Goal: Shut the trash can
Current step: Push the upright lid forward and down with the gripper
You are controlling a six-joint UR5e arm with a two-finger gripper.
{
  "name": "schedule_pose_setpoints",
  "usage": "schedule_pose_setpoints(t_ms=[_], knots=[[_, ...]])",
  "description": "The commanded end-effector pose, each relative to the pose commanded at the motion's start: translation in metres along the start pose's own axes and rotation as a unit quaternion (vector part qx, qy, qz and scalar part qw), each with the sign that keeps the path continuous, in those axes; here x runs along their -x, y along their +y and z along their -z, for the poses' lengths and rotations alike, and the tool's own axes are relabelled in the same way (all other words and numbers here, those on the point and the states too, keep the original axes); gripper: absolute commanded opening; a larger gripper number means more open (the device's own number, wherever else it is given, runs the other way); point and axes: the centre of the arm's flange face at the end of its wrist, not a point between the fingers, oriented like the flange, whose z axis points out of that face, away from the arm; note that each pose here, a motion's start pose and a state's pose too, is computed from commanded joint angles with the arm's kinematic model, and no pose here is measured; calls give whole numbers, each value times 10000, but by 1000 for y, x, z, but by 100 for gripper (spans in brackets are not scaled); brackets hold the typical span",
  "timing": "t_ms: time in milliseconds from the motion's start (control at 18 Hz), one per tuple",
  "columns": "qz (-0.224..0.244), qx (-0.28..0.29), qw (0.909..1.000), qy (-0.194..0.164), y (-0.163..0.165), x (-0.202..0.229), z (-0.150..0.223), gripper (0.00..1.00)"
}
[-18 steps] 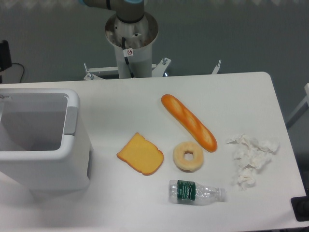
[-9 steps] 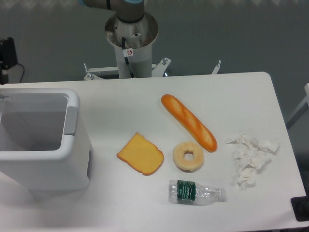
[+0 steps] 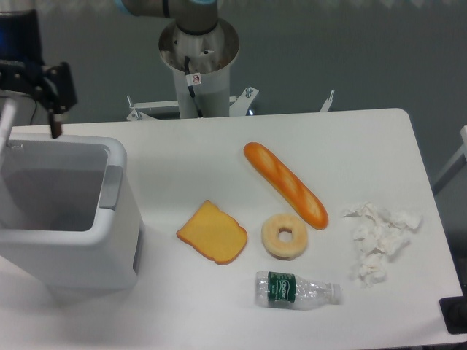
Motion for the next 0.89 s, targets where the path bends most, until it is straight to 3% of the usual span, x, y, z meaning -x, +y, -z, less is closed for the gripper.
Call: schedule_pose_setpoints(t_ms=[389,889], knots=[[164,153,9997,-110,-1,24,-20,100],[390,598,9972,-224,-3,63,-85,100]])
